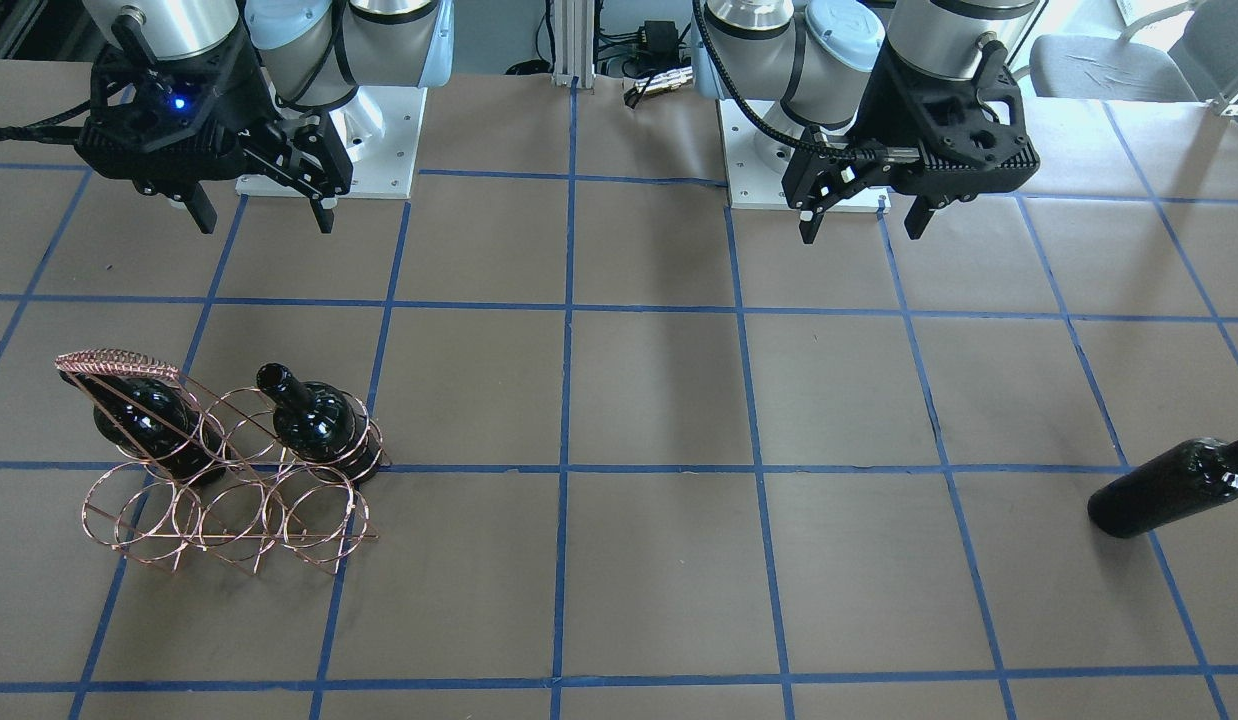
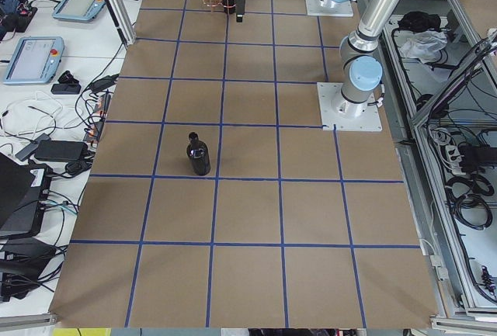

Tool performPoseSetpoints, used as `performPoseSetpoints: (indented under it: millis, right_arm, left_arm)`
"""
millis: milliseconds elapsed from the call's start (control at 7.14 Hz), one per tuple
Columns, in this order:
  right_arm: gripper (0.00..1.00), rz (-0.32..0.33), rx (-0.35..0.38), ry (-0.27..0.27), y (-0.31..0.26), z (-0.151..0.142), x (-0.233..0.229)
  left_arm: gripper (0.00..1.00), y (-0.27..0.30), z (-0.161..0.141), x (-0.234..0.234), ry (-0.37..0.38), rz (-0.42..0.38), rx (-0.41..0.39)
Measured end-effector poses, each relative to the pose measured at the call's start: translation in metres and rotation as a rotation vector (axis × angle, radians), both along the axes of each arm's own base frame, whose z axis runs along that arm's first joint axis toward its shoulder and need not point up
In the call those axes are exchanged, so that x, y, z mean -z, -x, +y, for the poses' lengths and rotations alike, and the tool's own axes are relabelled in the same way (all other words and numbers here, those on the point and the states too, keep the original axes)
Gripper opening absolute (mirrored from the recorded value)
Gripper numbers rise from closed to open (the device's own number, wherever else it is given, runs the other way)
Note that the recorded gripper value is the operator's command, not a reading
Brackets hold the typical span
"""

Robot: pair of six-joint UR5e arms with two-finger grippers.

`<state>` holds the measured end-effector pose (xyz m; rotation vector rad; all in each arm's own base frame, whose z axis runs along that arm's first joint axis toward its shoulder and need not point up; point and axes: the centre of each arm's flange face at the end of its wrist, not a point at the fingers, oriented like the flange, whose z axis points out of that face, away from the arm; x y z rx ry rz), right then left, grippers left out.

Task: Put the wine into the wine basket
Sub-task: 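Move the left gripper toward the dark bottle lying on the table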

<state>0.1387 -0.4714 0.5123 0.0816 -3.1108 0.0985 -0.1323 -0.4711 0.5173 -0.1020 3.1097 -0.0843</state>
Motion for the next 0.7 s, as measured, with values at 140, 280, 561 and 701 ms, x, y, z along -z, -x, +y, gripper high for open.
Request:
performPoseSetpoints:
  millis: [140, 280, 561, 701]
  right_arm:
    - [1.00, 0.000, 0.000, 0.000, 0.0000, 0.0000, 0.0000]
    - [1.00, 0.000, 0.000, 0.000, 0.0000, 0.0000, 0.0000]
    - [1.00, 0.001, 0.000, -0.001, 0.0001, -0.0002, 0.0003]
    - [1.00, 0.001, -0.002, -0.001, -0.0002, 0.0000, 0.0003]
  left_arm:
    - [1.00, -0.0001, -0.0001, 0.0005, -0.001, 0.000, 0.000]
    - [1.00, -0.0004, -0.0007, 0.0014, -0.004, 0.000, 0.000]
    - [1.00, -0.0020, -0.0014, 0.0021, -0.006, -0.007, -0.005]
    - [1.00, -0.0046, -0.0020, 0.0019, -0.006, -0.012, -0.010]
